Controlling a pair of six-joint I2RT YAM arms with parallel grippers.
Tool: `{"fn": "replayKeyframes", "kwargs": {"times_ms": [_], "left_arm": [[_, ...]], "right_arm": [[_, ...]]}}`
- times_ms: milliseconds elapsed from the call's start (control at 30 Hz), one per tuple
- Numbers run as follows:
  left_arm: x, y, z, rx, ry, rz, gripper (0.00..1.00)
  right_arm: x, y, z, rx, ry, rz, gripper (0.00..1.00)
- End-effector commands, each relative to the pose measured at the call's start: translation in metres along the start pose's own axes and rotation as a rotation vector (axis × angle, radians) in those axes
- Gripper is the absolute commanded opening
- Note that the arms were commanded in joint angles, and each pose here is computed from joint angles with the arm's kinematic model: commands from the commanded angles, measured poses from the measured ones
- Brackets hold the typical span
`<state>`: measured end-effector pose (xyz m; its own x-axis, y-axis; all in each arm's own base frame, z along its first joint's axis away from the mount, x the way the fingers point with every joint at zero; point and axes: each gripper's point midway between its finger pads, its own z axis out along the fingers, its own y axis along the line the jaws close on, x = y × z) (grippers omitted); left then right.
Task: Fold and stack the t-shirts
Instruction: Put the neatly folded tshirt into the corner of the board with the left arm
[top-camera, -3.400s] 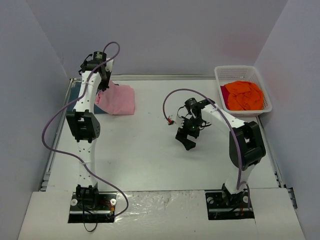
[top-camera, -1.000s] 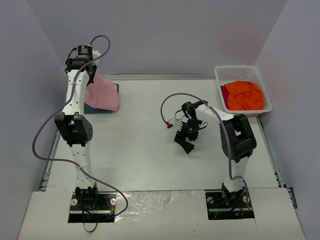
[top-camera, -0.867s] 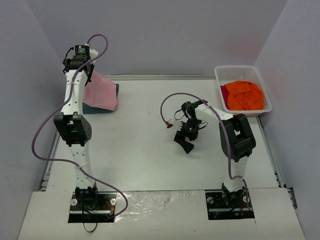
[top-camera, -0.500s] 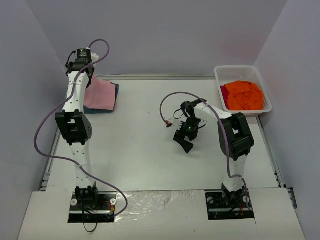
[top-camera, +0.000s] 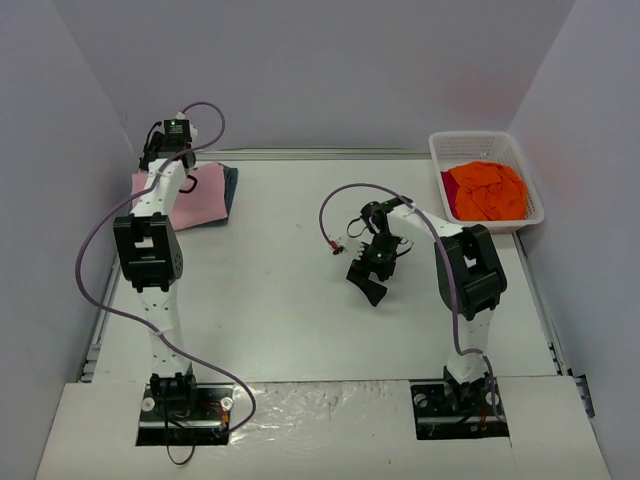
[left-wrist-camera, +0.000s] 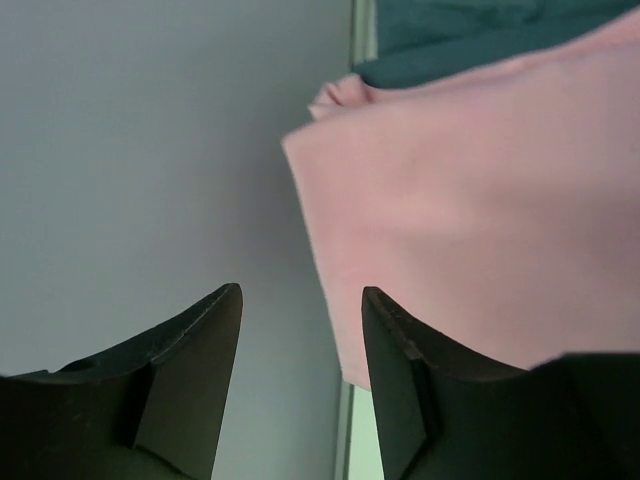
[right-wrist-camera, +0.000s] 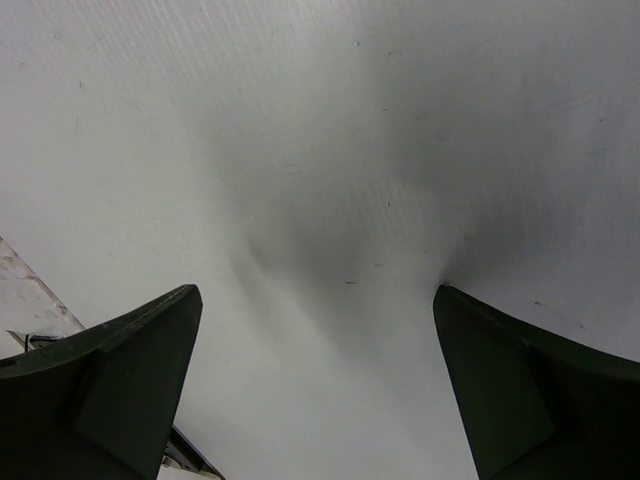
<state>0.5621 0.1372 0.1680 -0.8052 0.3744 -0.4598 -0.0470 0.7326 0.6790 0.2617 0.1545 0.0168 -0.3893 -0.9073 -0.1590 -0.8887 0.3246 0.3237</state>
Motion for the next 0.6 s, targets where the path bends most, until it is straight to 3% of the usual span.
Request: {"fn": "replayKeyframes", "kwargs": {"times_ms": [0, 133, 200, 333, 367, 400, 467, 567], "left_arm": [[-0.040, 0.083, -0.069, -0.214, -0.158, -0.099, 0.50], [-0.031, 0.098, -0.106, -0.233, -0.187, -0.096, 0.51], [-0.027, 0.088, -0.135, -0.190, -0.200, -0.081, 0.59], [-0.010, 0.065, -0.176, 0.040, -0.216, -0.160, 0.59], [-0.015, 0.053, -0.195, 0.162, -0.274, -0.171, 0.59], [-0.004, 0.037, -0.204, 0.257, -0.253, -0.176, 0.60], [-0.002, 0.008, -0.239, 0.467, -0.325, -0.158, 0.60], [0.011, -0.033, -0.279, 0.632, -0.410, -0.064, 0.60]], "right_arm": [[0.043, 0.011, 0.038, -0.112, 0.154, 0.050, 1.00], [0.038, 0.011, 0.032, -0.099, 0.130, 0.039, 1.00], [0.035, 0.011, 0.028, -0.087, 0.115, 0.033, 1.00], [0.021, 0.010, 0.011, -0.044, 0.060, 0.007, 1.00], [0.016, 0.009, 0.006, -0.031, 0.043, -0.001, 1.00], [0.011, 0.009, 0.002, -0.021, 0.023, -0.005, 1.00], [-0.003, 0.007, -0.016, 0.026, -0.032, -0.019, 1.00], [-0.024, 0.001, -0.046, 0.114, -0.113, -0.023, 1.00]]}}
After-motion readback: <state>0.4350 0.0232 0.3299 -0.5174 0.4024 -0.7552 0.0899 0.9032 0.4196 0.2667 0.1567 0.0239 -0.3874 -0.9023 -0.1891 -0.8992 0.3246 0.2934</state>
